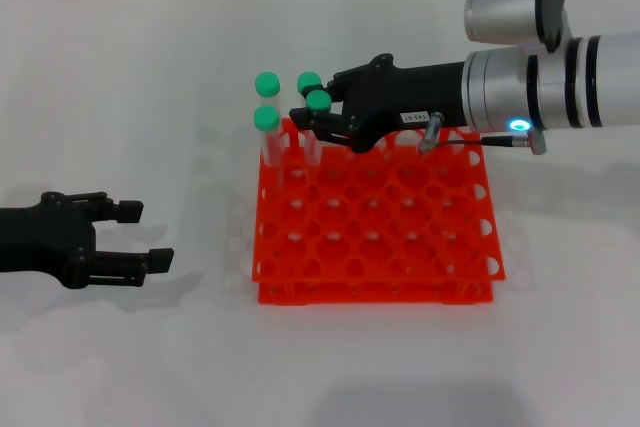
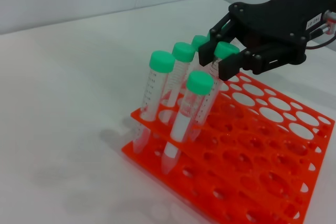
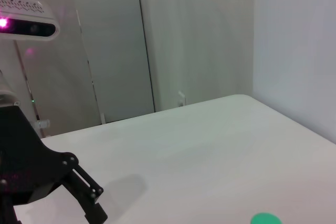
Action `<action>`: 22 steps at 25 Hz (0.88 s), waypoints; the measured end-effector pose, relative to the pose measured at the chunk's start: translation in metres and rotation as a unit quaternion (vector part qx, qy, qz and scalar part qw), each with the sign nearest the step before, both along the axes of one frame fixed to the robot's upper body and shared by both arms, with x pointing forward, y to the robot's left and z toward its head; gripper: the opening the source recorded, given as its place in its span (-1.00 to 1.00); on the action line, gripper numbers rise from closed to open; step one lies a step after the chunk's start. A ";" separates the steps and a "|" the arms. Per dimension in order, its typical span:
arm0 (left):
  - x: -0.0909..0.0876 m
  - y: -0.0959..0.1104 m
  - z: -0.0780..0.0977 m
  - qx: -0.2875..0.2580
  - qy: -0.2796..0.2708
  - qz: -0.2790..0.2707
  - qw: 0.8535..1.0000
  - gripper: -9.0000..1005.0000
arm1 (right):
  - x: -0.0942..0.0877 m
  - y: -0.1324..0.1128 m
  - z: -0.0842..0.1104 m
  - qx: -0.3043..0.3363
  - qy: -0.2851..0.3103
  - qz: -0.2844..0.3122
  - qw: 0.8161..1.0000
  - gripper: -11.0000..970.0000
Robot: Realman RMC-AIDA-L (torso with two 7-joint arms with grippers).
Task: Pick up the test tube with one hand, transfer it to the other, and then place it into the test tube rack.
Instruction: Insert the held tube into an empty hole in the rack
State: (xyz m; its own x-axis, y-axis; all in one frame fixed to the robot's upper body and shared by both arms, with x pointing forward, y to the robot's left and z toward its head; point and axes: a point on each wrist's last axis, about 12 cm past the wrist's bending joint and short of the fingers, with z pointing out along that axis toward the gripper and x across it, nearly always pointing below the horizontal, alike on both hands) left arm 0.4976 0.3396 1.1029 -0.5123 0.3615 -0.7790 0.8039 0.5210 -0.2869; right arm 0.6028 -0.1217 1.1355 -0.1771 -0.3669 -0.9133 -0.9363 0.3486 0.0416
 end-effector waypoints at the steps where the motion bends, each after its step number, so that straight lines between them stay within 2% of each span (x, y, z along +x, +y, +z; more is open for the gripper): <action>1: 0.000 0.000 0.000 0.000 0.000 0.000 1.000 0.72 | 0.000 0.000 0.000 0.000 0.000 0.000 1.000 -0.25; 22: 0.004 0.001 0.002 0.006 -0.006 0.003 1.000 0.72 | 0.002 0.002 0.001 -0.003 -0.003 0.003 1.000 -0.23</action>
